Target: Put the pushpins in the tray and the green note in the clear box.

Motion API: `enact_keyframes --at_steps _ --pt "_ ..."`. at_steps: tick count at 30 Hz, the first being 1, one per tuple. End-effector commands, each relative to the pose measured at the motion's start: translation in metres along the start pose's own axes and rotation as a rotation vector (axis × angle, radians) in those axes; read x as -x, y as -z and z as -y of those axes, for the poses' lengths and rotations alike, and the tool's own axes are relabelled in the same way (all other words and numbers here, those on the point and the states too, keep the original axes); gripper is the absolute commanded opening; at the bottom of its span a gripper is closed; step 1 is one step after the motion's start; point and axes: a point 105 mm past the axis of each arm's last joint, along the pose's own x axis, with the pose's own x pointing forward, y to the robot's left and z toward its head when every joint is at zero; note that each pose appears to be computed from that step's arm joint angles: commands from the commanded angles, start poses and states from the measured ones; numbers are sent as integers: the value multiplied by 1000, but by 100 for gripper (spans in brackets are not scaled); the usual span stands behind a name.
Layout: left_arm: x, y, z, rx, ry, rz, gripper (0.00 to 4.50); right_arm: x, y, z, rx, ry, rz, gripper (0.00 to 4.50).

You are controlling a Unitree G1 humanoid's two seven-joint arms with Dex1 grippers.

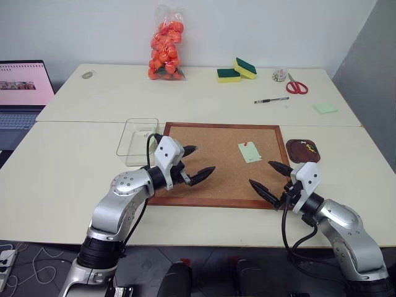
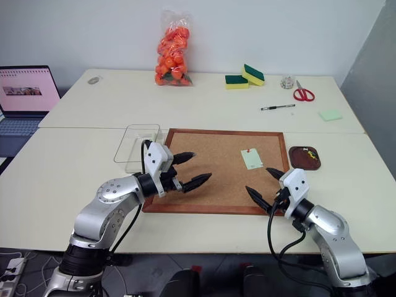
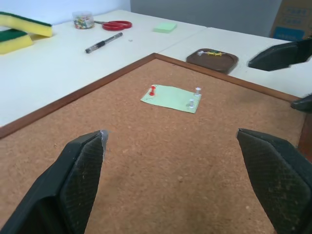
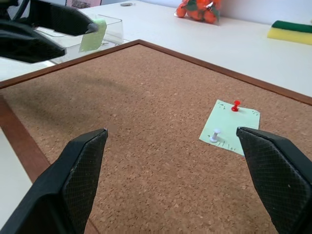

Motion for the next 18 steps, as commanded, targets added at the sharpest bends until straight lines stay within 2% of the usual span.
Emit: enact_keyframes --at_steps 1,2,9,10,18 --pt "1 -9 -10 -95 4 9 411 7 -14 1 27 0 27 450" --pt "1 -8 -12 -104 9 2 403 9 -14 2 23 7 19 450" --pt "-17 3 -20 -151 34 -53 272 13 -14 12 -1 55 -34 450" --pt "-20 6 -21 -149 38 -63 243 13 -14 13 -1 60 -40 450" --pt "-37 28 -23 -115 52 -108 94 11 -15 11 1 82 -63 450"
